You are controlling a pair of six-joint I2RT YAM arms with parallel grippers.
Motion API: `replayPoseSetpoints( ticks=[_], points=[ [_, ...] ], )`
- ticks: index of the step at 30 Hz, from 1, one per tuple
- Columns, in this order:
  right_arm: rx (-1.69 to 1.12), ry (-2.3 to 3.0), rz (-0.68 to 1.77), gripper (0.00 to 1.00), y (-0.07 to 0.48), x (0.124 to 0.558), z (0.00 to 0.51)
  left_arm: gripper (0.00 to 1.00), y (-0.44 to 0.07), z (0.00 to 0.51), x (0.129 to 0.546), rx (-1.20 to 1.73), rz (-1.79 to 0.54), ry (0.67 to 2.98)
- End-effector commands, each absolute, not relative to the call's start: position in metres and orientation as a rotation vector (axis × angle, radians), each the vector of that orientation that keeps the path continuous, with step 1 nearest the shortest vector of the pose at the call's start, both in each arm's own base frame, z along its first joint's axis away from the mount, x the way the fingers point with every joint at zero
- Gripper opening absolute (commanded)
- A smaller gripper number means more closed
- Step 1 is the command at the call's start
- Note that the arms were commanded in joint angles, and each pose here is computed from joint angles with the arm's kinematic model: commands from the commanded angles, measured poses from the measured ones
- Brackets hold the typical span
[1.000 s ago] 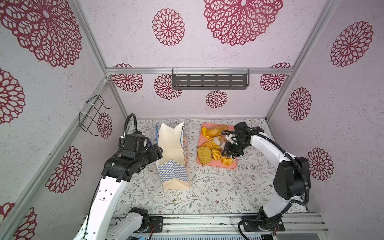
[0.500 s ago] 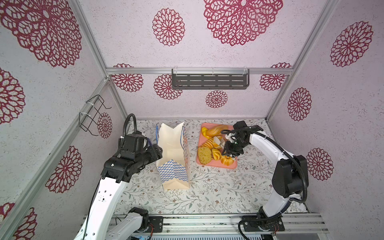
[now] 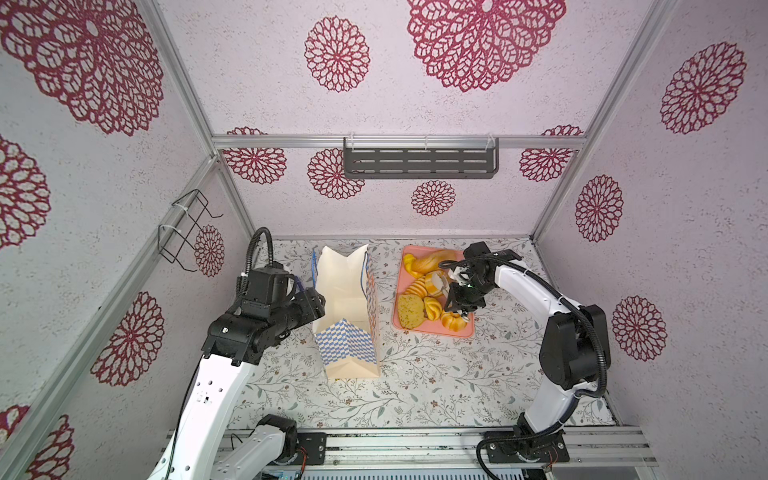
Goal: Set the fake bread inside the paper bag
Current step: 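Squeeze the tongs on the yellow bun and lift it with the right gripper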
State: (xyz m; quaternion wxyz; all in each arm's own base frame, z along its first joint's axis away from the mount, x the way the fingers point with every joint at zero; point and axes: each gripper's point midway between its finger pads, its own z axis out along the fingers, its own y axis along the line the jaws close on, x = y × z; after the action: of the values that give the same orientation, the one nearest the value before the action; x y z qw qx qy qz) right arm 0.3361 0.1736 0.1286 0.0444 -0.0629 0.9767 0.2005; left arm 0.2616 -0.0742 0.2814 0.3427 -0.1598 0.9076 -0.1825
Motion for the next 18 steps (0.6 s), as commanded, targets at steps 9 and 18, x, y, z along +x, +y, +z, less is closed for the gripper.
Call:
replayPoseSetpoints(
  ticks=[9, 18],
  points=[
    [-0.181, 2.741, 0.743, 0.00, 0.180, 0.326, 0.216, 0.80, -0.077, 0.292, 0.268, -0.397, -0.485, 2.316],
    [-0.277, 2.398, 0.891, 0.00, 0.208, 0.320, 0.335, 0.61, -0.077, 0.292, 0.271, -0.396, -0.470, 2.330]
  ],
)
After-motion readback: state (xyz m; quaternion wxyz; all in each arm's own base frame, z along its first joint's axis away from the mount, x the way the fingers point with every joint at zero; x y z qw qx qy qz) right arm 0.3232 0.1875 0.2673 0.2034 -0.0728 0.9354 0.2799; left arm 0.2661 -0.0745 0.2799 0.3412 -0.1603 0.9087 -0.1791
